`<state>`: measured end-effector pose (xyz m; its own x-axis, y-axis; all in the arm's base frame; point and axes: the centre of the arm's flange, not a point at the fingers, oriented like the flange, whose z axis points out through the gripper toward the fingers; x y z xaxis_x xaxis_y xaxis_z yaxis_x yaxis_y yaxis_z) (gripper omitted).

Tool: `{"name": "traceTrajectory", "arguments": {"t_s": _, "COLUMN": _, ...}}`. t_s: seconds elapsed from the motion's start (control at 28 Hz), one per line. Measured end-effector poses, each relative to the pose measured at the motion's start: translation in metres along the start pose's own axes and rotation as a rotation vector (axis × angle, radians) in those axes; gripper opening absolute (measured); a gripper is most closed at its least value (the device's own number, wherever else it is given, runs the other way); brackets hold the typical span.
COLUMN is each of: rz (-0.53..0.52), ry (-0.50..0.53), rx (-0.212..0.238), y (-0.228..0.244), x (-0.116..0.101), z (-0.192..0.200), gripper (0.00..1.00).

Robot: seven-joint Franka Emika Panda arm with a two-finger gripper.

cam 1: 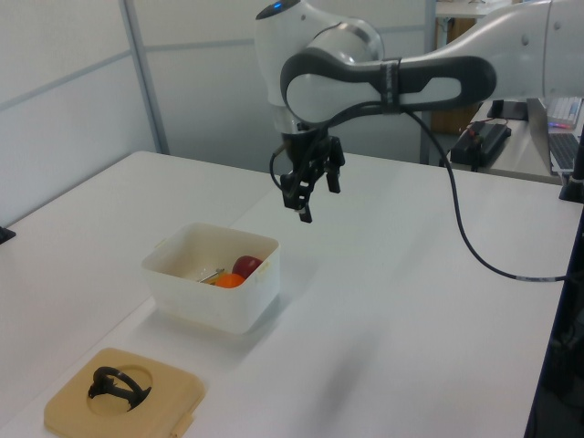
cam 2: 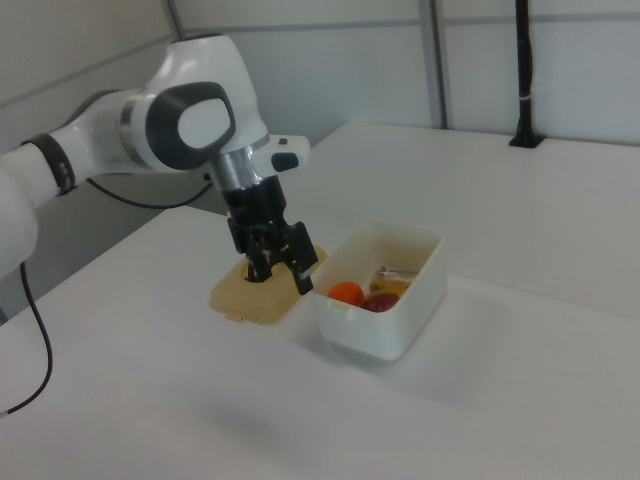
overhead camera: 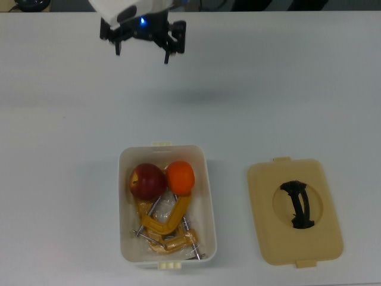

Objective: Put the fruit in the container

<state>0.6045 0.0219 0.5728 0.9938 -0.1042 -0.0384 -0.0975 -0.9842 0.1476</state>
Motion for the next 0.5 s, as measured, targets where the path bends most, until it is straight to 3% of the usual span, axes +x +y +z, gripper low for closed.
{"name": "traceTrajectory", "arguments": {"t_s": 0.36, "rz": 0.009, "ry": 0.015, "rx": 0.013, "y": 0.008, "x": -0.033, "z": -0.034, "gripper": 1.00}}
{"name": "traceTrajectory", "arguments": {"t_s": 0.5, "rz": 0.011, "ry": 0.014, "rx": 0.057, "y": 0.016, "x": -0.041, "z": -0.041, "gripper": 1.00}}
